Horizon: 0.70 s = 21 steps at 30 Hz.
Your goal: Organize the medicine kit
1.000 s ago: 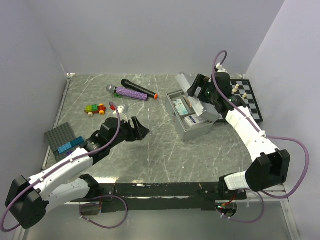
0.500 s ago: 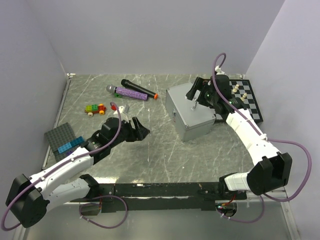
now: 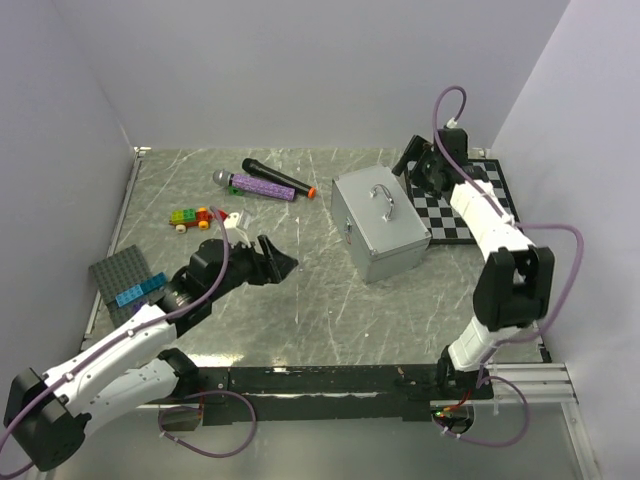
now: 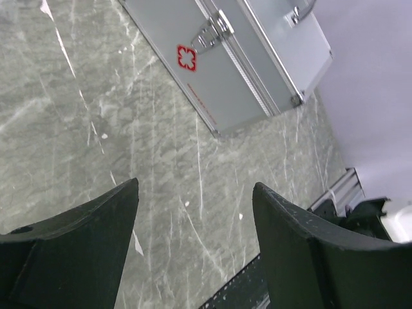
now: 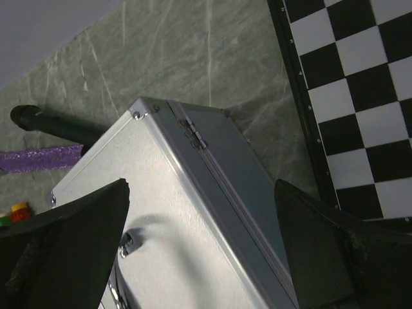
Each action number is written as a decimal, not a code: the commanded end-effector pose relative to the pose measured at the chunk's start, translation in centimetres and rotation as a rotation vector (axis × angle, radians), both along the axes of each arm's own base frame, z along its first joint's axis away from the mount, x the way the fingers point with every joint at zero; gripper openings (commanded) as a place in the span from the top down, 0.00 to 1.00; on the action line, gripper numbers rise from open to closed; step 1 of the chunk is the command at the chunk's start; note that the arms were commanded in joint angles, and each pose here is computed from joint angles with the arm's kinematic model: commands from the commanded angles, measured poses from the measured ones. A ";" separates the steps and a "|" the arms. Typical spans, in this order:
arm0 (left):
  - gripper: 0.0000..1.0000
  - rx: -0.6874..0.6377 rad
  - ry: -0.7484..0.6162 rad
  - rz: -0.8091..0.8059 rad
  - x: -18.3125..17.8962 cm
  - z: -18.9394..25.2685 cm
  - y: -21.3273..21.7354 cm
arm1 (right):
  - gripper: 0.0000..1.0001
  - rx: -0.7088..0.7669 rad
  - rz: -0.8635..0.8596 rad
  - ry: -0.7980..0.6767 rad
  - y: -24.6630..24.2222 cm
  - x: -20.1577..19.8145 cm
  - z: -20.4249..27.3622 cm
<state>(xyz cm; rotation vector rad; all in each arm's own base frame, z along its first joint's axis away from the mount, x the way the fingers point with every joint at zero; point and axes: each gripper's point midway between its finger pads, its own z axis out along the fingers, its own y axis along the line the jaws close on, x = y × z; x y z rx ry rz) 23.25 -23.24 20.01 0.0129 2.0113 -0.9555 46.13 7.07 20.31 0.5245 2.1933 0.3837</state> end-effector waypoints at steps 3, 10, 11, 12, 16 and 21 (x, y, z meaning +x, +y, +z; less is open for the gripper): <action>0.24 -0.030 -0.020 -0.073 -2.2 -0.2 0.2 | 0.00 0.169 0.173 -0.051 3.4 4.2 1.1; 0.23 -0.037 -0.020 -0.068 -3.5 -0.7 1.3 | 0.01 0.246 0.359 -0.013 7.5 3.8 -1.5; 0.23 -0.037 -0.020 -0.067 -3.6 -0.8 1.4 | 0.02 0.253 0.386 -0.007 8.0 3.5 -1.8; 0.23 -0.037 -0.021 -0.067 -3.7 -0.8 1.5 | 0.04 0.257 0.410 -0.006 8.6 3.2 -2.0; 0.23 -0.051 -0.009 -0.090 -4.2 -1.0 1.2 | 0.07 0.272 0.507 -0.017 10.2 2.1 -2.7; 0.24 -0.066 0.000 -0.114 -4.6 -1.0 0.9 | 0.09 0.303 0.654 -0.010 12.7 0.1 -3.4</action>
